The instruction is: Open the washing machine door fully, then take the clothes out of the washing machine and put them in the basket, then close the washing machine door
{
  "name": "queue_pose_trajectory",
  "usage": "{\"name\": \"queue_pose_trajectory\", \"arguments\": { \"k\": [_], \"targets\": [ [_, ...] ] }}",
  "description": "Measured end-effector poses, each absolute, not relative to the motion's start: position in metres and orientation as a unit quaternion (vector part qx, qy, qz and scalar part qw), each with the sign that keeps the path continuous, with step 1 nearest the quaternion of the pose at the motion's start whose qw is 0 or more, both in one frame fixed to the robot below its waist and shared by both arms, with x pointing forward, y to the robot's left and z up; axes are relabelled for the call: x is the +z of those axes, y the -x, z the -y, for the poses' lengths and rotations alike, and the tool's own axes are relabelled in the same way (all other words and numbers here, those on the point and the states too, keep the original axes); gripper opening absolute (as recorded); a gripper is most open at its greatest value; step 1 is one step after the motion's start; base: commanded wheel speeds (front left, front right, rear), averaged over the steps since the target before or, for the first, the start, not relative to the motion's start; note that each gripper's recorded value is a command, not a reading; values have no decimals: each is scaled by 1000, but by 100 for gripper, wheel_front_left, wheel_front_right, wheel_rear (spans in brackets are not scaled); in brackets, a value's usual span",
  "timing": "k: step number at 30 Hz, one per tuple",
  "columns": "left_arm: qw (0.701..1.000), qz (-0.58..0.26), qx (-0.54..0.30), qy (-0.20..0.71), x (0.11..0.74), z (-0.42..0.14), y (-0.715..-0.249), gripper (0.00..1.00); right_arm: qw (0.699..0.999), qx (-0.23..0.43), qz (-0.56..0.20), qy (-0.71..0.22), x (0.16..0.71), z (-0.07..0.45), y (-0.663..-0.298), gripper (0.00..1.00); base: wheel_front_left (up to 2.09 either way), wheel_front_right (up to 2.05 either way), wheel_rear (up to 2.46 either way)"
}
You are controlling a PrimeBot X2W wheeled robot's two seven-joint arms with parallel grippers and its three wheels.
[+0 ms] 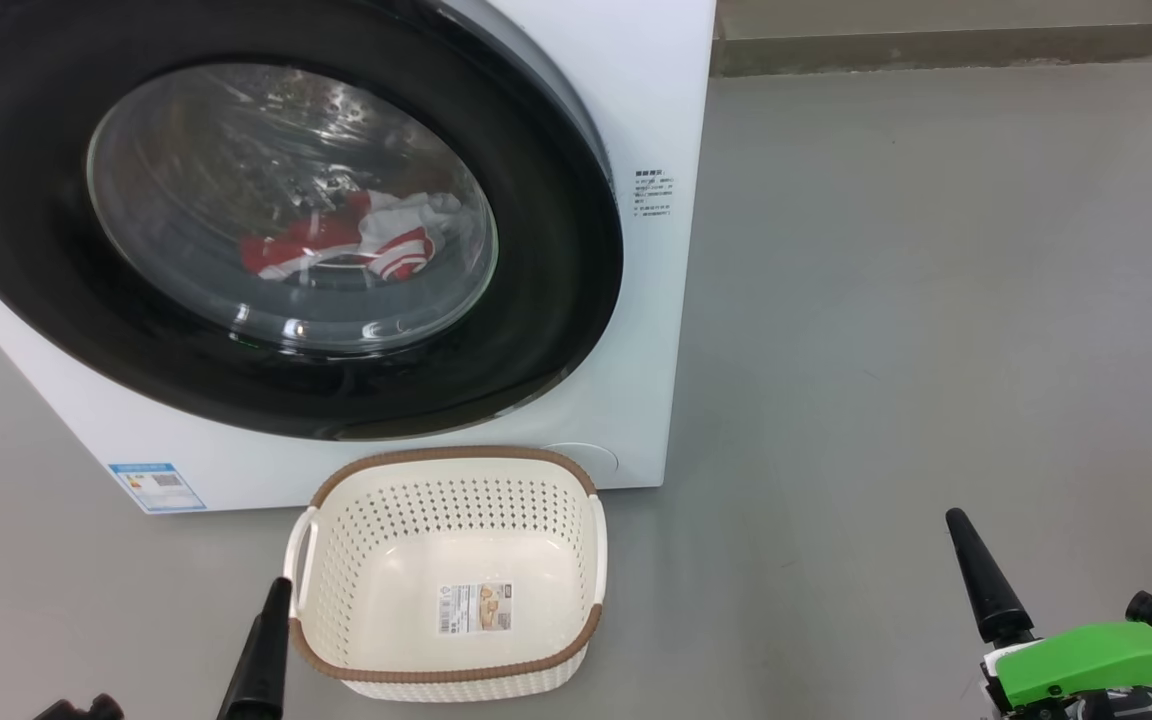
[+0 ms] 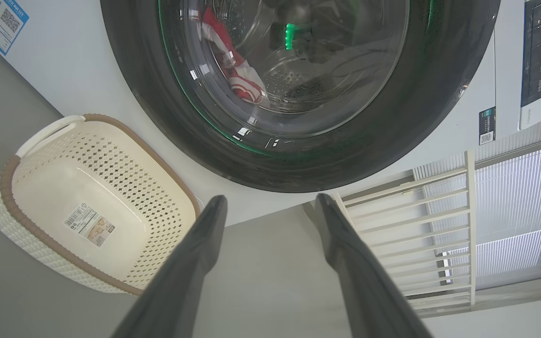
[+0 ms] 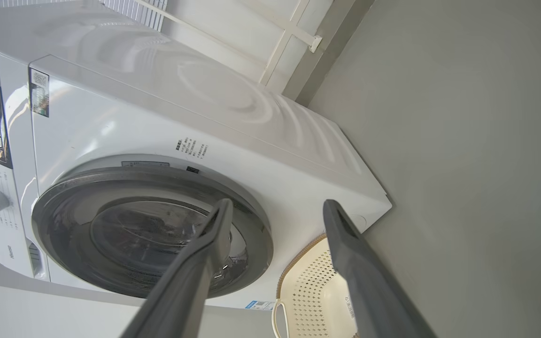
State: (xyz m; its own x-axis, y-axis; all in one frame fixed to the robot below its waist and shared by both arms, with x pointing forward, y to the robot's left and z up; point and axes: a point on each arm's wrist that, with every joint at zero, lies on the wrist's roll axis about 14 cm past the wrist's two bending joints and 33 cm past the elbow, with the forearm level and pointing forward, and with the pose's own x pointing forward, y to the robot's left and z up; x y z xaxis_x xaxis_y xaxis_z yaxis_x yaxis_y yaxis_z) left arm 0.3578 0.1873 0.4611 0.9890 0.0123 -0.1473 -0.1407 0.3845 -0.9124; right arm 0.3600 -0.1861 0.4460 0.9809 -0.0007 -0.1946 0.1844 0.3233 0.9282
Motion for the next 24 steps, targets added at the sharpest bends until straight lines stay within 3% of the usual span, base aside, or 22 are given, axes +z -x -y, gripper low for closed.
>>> {"name": "queue_pose_trajectory", "arguments": {
  "k": [24],
  "targets": [
    [916,-60,35,396,467,-184,-355,100,890,-35,-79,-449,450,181,-359,100,0,0,0]
  ]
}}
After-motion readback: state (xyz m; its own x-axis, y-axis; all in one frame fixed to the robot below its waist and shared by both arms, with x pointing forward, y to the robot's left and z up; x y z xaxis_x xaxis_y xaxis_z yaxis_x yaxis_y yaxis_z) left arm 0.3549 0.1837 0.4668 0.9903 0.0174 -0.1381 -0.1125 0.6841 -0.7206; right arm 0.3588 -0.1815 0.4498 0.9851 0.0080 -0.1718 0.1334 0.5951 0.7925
